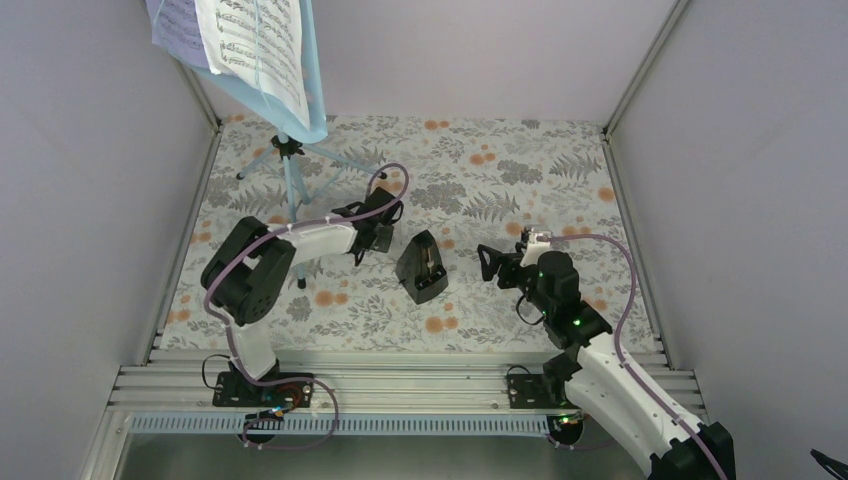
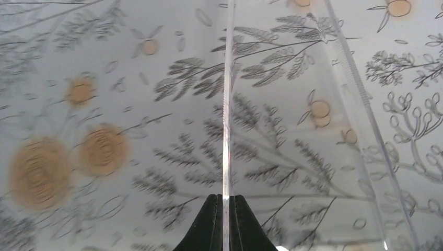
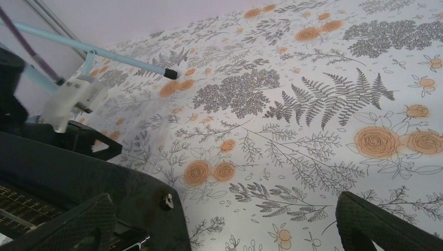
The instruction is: Pack up the instrument practice props
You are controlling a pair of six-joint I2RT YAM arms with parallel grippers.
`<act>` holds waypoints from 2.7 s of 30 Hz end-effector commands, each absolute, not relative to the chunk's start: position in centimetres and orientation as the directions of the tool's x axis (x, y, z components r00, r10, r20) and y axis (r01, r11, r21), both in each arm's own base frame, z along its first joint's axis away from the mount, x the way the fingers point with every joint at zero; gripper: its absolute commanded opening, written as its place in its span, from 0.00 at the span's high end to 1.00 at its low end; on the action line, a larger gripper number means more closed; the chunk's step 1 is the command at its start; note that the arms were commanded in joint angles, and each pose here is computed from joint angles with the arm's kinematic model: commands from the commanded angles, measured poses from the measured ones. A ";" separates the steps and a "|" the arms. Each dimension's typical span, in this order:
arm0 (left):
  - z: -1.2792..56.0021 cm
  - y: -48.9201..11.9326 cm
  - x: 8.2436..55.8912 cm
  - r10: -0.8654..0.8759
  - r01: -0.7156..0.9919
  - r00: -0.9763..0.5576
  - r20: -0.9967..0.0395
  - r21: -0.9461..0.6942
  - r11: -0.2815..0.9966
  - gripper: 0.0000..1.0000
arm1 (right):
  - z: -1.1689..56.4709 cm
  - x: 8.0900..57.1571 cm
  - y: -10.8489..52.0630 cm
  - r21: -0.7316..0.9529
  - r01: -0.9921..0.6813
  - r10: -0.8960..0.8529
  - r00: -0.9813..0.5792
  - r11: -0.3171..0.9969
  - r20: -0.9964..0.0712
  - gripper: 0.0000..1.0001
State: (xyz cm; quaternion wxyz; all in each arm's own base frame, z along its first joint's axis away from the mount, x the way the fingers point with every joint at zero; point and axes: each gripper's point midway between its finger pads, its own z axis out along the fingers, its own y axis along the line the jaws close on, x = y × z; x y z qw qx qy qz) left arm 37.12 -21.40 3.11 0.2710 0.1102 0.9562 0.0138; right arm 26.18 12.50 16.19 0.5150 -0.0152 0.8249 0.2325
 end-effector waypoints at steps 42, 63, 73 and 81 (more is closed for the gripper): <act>36.7 -29.5 12.2 -0.078 0.937 -0.348 -0.934 -0.344 -0.060 0.98 | 43.4 12.3 22.6 0.347 -0.928 0.417 -0.370 -0.134 -0.830 0.01; 36.9 -30.7 12.5 -0.114 0.940 -0.342 -0.933 -0.338 -0.051 0.98 | 44.3 11.9 25.7 0.342 -0.918 0.456 -0.397 -0.200 -0.797 0.25; 36.4 -30.9 12.9 -0.103 0.935 -0.355 -0.929 -0.354 -0.032 0.98 | 43.8 12.2 26.2 0.352 -0.921 0.452 -0.390 -0.169 -0.802 0.56; 35.1 -30.6 15.0 -0.092 0.909 -0.393 -0.915 -0.402 0.110 0.44 | 42.0 13.4 26.2 0.368 -0.928 0.444 -0.352 -0.053 -0.824 0.63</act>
